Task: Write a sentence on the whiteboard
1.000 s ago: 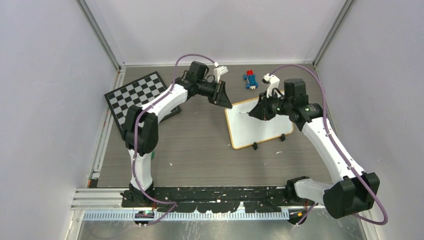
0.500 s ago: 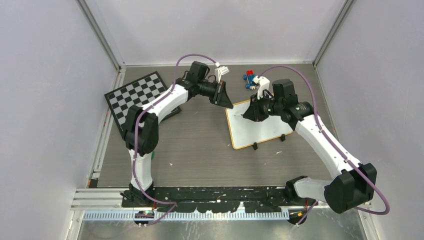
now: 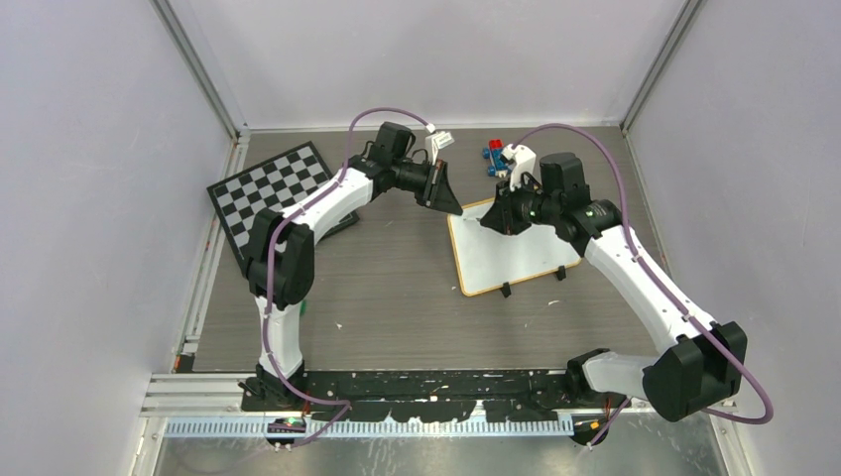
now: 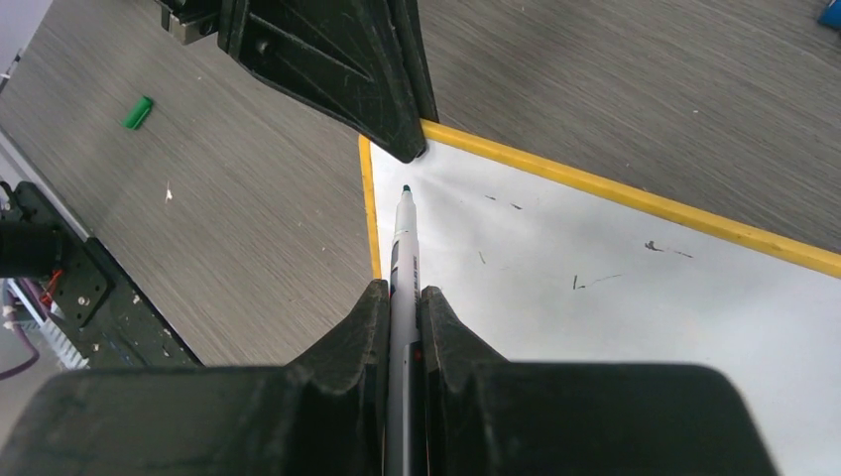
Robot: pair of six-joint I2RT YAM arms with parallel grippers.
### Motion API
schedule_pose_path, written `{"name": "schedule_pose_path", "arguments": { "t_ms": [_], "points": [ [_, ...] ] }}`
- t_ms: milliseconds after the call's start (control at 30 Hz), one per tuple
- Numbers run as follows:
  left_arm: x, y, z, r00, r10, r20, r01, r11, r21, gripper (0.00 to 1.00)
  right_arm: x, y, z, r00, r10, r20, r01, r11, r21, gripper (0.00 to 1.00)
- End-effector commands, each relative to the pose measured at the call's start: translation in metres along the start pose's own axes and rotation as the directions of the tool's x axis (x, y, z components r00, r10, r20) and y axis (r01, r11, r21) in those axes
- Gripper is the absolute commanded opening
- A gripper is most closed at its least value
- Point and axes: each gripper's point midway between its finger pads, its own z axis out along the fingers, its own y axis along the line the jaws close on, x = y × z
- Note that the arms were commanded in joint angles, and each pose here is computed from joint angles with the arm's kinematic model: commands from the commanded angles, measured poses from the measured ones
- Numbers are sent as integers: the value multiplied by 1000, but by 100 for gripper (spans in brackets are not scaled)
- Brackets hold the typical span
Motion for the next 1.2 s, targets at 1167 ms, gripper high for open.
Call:
{"name": "schedule_pose_path", "arguments": {
  "t_ms": [1167],
  "points": [
    [-13,-18,-2,998,41,40,-41,999,21,0,-4,-2,15,997,-80,-19,81,995,54,0]
  ]
}}
